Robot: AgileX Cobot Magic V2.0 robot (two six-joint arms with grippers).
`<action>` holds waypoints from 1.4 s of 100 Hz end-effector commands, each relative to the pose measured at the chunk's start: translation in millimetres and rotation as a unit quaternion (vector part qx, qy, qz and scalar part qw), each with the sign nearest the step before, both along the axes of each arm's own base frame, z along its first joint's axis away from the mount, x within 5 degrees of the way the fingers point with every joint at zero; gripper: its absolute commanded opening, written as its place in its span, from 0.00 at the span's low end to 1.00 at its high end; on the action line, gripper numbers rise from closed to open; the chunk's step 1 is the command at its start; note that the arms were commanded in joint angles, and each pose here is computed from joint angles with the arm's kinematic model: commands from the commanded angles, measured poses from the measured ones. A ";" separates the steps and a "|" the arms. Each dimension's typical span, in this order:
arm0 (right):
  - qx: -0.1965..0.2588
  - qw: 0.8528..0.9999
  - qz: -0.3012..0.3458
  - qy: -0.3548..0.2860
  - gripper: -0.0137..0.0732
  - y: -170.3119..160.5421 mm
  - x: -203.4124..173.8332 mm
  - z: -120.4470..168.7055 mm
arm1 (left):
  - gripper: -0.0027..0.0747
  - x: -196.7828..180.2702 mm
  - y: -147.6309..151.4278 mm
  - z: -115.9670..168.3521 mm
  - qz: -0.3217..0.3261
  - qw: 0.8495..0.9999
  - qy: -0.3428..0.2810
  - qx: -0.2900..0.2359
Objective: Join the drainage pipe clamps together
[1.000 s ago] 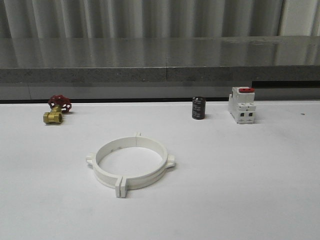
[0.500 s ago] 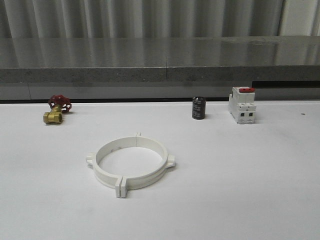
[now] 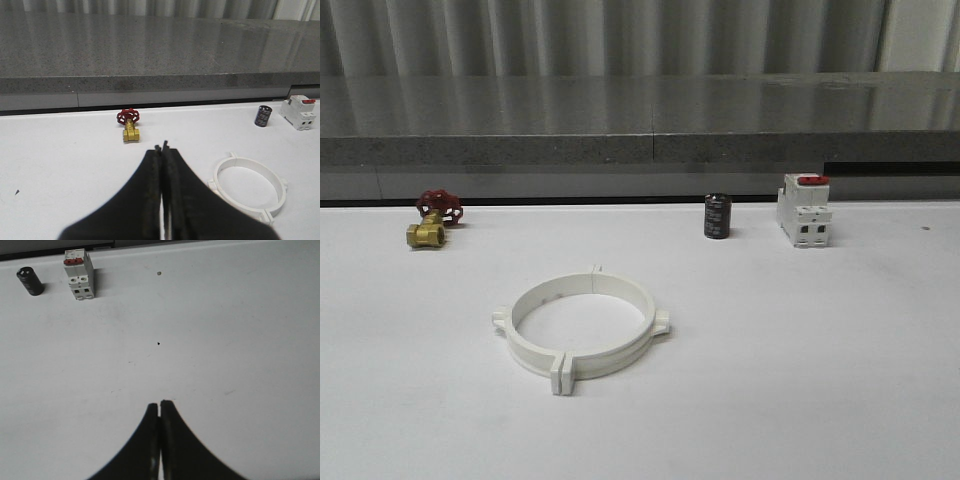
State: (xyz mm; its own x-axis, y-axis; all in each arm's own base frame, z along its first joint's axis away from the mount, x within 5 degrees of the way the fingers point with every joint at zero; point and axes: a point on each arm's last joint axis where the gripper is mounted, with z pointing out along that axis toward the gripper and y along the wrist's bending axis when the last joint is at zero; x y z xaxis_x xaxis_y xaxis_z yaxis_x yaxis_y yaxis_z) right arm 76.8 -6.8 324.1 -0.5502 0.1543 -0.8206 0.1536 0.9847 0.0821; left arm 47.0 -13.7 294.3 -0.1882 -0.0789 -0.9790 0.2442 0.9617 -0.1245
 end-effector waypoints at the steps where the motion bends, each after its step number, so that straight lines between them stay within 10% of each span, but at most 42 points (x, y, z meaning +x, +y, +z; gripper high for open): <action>1: -0.013 0.999 0.008 -0.053 0.08 -1.2 0.9 9.0 | 0.01 0.3 -0.1 15.0 0.001 0.999 -0.044 -0.016; 70: -0.021 0.961 0.031 -0.274 0.08 4.4 -19.2 -72.1 | 0.01 0.3 -0.1 15.0 0.001 0.999 -0.044 -0.016; 140: 0.002 0.949 0.059 -0.309 0.08 8.6 -22.3 -120.7 | 0.01 0.3 -0.1 15.0 0.001 0.999 -0.044 -0.016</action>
State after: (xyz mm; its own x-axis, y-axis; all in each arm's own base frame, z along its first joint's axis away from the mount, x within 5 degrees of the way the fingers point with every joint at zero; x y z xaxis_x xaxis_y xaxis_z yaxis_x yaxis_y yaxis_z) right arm 56.3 1.0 189.0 -0.1011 0.1307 -0.9863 -0.0048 0.9913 0.1319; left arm 47.0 -13.7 294.3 -0.1882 -0.0789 -0.9790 0.2442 0.9617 -0.1245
